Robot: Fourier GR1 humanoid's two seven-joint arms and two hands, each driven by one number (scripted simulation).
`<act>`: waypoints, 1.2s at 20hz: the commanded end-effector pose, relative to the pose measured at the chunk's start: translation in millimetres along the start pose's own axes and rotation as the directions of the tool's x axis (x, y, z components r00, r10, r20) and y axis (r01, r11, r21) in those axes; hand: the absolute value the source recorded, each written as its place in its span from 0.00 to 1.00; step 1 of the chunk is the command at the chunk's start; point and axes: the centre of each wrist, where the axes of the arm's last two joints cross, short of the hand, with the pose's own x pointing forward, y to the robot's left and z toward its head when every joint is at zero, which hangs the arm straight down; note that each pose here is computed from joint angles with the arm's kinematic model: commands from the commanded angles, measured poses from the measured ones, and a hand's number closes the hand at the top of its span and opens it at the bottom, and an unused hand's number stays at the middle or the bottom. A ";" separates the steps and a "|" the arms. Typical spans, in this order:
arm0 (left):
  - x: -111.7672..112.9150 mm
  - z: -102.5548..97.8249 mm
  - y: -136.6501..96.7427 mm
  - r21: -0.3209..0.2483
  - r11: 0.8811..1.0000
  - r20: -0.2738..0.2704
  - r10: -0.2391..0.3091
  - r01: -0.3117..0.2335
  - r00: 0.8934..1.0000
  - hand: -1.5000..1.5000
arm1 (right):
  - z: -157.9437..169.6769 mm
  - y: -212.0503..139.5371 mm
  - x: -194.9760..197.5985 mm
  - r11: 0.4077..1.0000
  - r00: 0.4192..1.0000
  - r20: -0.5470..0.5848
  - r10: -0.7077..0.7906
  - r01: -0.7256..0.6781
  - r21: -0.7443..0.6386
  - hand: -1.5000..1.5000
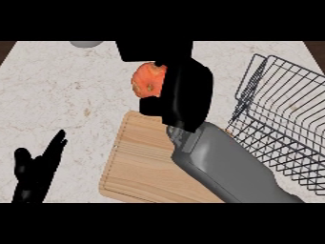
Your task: Pick the squash from the cutting board and place it in the basket
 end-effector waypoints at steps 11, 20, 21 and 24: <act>-23.2 8.1 8.4 0.039 0.999 -0.146 0.026 -0.020 0.989 0.50 | -34.0 -113.7 25.8 0.917 0.928 -0.315 -0.201 0.066 -0.393 1.00; -23.7 7.5 -2.0 0.008 1.000 -0.131 0.020 -0.019 0.991 0.50 | -50.4 -148.3 5.3 0.912 0.902 -0.397 -0.169 -0.010 -0.410 1.00; -33.7 6.7 4.3 0.011 1.000 -0.141 0.023 -0.021 0.990 0.50 | -56.8 -146.0 1.9 0.911 0.898 -0.419 -0.137 -0.053 -0.410 1.00; -25.7 5.1 -1.2 0.002 1.000 -0.139 0.017 -0.017 0.990 0.50 | -60.4 -158.8 -28.7 0.919 0.898 -0.423 -0.124 -0.057 -0.390 1.00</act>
